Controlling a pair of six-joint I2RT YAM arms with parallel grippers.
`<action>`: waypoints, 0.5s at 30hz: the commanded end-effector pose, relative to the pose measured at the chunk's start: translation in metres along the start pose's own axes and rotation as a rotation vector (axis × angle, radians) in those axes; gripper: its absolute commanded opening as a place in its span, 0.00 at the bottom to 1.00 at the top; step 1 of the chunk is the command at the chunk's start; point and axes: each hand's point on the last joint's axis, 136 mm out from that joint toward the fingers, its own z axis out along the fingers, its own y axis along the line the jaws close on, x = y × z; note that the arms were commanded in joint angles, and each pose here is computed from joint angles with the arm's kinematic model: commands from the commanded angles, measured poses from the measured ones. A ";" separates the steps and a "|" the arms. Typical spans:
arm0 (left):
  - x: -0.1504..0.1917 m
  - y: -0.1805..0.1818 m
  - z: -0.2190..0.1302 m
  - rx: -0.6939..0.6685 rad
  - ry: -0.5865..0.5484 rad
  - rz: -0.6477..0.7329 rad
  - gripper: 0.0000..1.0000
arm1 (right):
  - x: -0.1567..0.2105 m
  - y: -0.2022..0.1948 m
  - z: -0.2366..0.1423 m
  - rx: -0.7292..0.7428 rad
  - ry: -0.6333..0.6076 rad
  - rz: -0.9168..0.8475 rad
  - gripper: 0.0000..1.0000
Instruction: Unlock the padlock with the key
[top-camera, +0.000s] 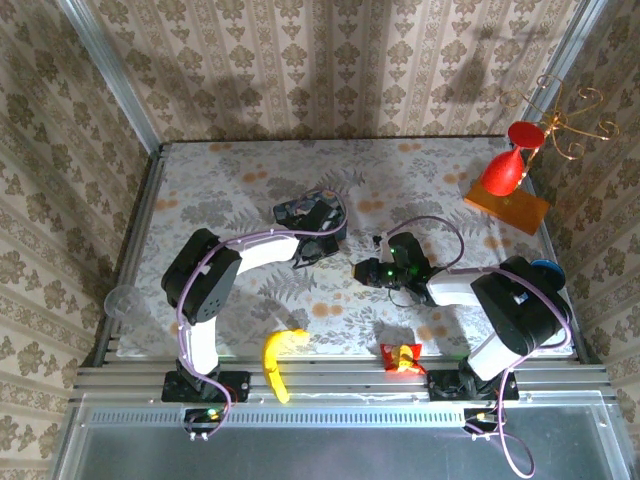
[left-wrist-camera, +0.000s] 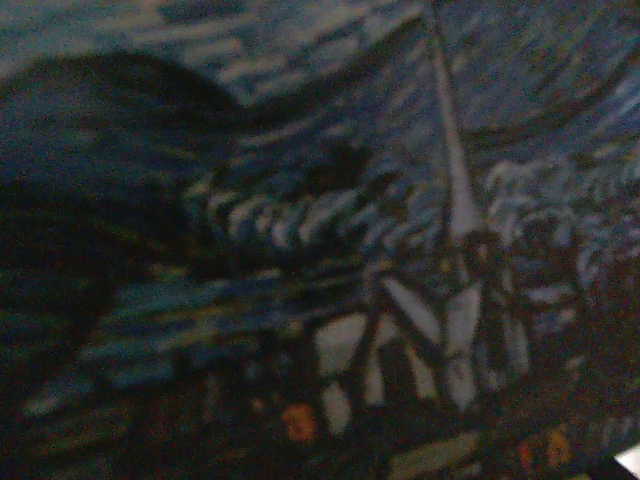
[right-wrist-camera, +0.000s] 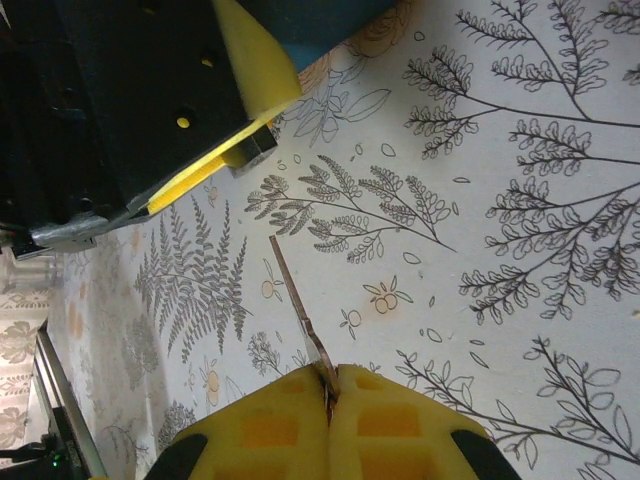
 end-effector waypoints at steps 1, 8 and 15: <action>0.007 -0.013 0.000 0.059 0.038 -0.069 0.19 | 0.009 -0.001 0.005 -0.032 0.022 0.000 0.00; 0.012 -0.016 0.006 0.091 0.063 -0.129 0.18 | 0.016 0.000 0.015 -0.064 0.032 0.007 0.00; 0.013 -0.017 0.005 0.103 0.064 -0.144 0.18 | 0.015 -0.004 0.025 -0.076 0.021 0.007 0.00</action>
